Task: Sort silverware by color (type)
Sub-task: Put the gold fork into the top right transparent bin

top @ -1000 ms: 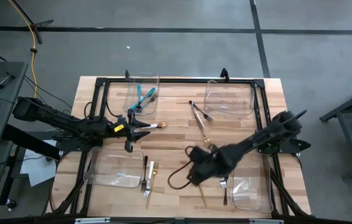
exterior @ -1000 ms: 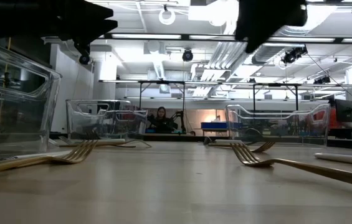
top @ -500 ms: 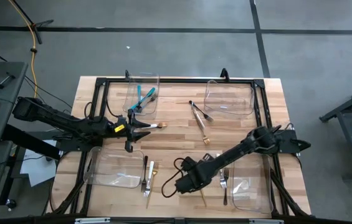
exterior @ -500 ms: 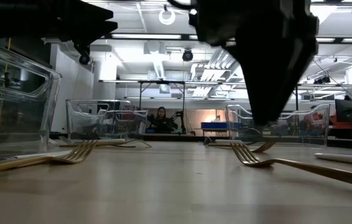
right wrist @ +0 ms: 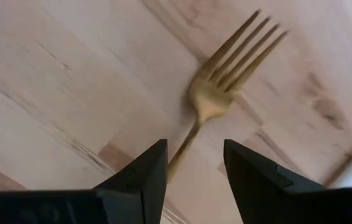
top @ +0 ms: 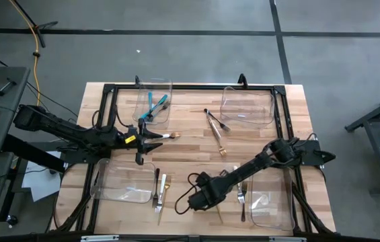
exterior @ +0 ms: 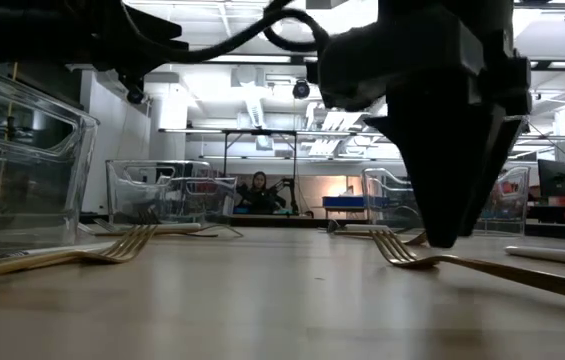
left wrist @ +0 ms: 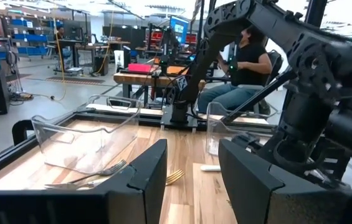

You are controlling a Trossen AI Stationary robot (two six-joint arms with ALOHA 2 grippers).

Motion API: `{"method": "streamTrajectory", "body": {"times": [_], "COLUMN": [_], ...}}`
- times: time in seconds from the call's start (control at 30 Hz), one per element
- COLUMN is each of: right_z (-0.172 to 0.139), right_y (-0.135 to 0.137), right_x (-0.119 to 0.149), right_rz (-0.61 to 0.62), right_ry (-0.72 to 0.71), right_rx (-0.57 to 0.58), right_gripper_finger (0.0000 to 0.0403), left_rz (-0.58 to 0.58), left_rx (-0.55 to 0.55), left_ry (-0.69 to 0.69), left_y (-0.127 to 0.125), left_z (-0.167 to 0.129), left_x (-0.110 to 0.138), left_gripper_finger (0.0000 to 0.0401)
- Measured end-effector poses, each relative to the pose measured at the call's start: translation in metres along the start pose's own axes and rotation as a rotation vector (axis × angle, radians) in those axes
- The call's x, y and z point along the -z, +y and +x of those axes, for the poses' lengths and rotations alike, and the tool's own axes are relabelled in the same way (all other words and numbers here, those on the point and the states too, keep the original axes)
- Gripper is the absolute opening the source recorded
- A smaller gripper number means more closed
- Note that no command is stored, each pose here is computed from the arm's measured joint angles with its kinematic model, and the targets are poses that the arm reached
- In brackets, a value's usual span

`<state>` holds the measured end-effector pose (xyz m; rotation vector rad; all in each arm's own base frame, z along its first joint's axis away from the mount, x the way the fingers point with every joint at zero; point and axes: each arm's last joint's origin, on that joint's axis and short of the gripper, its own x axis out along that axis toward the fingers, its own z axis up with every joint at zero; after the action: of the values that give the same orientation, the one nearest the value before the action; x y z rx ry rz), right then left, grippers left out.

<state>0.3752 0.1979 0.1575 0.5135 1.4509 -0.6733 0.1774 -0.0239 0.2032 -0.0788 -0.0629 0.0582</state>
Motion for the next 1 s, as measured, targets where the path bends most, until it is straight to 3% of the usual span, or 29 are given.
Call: {"method": "streamTrajectory", "body": {"times": [0.37,0.47,0.63,1.0], "right_z": [0.024,0.025,0.026,0.025], "right_y": [-0.003,-0.004,-0.006,-0.008], "right_x": [0.005,0.005,0.005,0.005], "right_rz": [0.002,-0.007,-0.051,-0.215], "right_ry": [0.057,0.058,0.032,-0.014], "right_rx": [-0.049,-0.041,-0.016,0.018], "right_gripper_finger": [0.0146,0.0116,0.002,0.0009], "left_rz": [0.001,0.001,0.001,0.001], "left_rx": [0.0,0.0,0.0,0.0], "left_ry": [0.004,0.004,0.004,0.004], "left_y": [0.0,0.0,0.0,0.0], "left_z": [0.0,0.0,0.0,0.0], "left_x": [0.0,0.0,0.0,0.0], "left_gripper_finger": [0.0136,0.0136,0.0136,0.0136]}}
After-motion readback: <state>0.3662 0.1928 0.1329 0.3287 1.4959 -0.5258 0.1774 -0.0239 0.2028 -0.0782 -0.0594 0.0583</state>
